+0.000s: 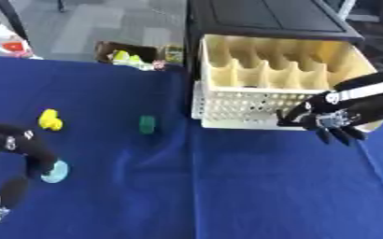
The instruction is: Pick up objects from table and place into drawer.
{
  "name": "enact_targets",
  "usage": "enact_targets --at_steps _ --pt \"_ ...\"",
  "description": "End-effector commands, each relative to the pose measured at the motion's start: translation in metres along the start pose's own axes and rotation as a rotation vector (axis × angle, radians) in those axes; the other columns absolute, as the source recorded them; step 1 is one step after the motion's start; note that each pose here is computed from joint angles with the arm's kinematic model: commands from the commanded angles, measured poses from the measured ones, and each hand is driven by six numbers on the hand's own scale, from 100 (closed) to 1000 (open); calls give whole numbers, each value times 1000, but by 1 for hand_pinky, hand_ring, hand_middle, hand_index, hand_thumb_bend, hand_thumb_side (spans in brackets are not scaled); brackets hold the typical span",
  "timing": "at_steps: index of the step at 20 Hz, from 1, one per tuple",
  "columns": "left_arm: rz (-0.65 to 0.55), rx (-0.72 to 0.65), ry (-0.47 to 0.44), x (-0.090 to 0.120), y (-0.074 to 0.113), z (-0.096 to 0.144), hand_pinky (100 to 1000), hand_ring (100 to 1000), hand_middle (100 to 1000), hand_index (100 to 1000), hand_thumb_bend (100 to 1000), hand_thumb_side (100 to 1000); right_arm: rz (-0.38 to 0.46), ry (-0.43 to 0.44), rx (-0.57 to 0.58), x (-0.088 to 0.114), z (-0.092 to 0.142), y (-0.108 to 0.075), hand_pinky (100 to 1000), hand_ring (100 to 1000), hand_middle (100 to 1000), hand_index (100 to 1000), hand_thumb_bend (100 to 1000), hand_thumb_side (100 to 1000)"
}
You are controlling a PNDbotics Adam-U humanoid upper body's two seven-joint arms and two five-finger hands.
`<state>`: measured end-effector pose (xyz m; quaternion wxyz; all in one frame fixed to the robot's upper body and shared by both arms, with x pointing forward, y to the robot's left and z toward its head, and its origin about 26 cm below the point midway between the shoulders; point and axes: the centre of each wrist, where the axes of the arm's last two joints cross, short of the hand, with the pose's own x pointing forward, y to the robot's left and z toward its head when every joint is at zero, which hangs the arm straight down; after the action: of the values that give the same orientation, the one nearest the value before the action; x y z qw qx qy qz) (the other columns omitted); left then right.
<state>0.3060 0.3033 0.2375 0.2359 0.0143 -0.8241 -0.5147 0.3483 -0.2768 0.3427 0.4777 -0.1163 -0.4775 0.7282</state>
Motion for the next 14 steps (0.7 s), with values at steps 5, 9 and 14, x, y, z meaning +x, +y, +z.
enact_targets --at_steps 5,9,14 --pt "-34 -15 -9 4 8 -2 386 521 535 732 100 556 -7 27 -32 4 19 -6 273 390 459 957 100 1000" --pt "-37 -17 -10 4 8 -2 387 521 535 733 100 552 24 28 -53 8 25 -8 281 389 458 952 100 1000" --pt "-37 -20 -13 4 8 -2 387 521 536 733 100 548 52 37 -67 9 30 -8 282 386 458 948 100 1000"
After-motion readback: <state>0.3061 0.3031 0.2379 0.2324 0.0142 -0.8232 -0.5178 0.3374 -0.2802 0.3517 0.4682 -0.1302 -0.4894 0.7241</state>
